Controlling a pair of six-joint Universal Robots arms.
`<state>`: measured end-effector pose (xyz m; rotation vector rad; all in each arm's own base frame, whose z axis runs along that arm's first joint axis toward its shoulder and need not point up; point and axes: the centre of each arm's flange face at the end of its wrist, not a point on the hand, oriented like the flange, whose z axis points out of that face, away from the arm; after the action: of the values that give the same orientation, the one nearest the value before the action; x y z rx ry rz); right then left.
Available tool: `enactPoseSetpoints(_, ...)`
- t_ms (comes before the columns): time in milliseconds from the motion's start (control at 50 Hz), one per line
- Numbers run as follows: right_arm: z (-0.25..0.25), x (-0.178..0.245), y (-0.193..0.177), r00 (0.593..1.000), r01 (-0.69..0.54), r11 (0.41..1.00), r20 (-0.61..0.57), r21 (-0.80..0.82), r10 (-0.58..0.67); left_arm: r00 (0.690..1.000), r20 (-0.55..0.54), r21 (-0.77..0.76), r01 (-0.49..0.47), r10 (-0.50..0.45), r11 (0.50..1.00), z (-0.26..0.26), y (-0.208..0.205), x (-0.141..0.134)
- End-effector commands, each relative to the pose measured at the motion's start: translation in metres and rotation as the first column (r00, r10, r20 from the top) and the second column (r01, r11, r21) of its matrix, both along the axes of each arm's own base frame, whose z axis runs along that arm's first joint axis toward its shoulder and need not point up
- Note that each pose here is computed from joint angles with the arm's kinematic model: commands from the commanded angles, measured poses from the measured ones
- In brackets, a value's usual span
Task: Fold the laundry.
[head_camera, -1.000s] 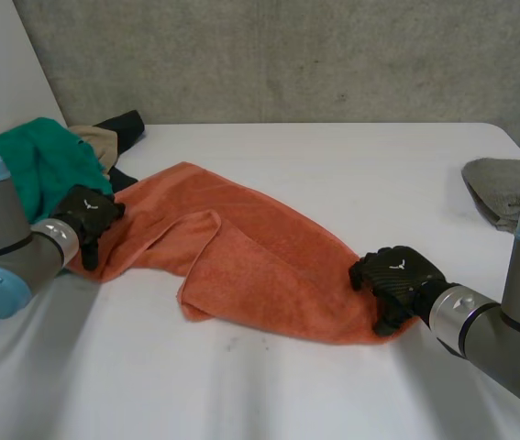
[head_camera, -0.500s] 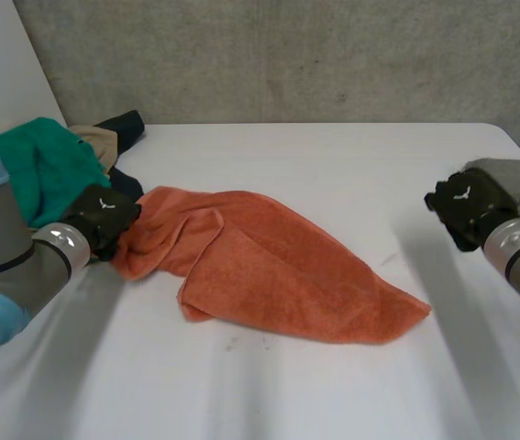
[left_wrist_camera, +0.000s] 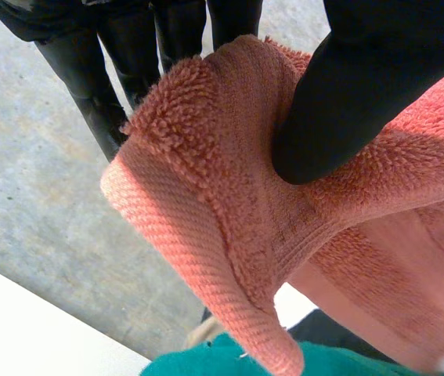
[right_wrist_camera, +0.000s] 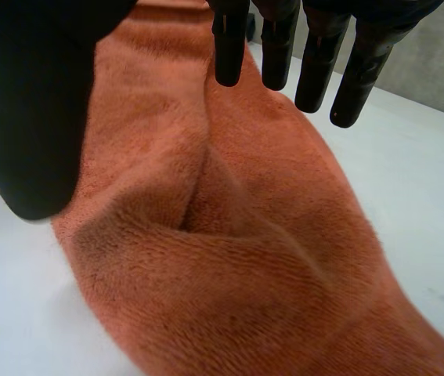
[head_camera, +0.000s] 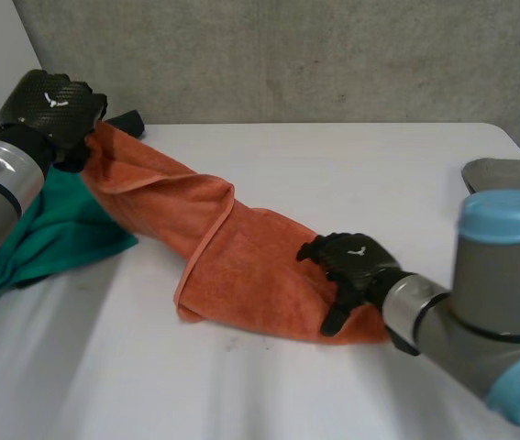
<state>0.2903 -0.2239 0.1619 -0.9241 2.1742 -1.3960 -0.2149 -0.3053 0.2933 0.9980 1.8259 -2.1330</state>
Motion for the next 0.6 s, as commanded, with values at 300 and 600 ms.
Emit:
enactPoseSetpoints(300, 0.022, -0.002, -0.030, 0.996, 0.067, 0.976, -0.041, -0.207, -0.077, 0.997, -0.080, -0.046, 0.001, -0.004, 0.999, 0.026, 0.008, 0.002)
enactPoseSetpoints(600, 0.105, -0.067, -0.144, 0.942, 0.058, 0.787, -0.227, -0.614, -0.247, 0.975, -0.218, 0.159, 0.075, -0.039, 0.984, -0.012, 0.054, -0.005)
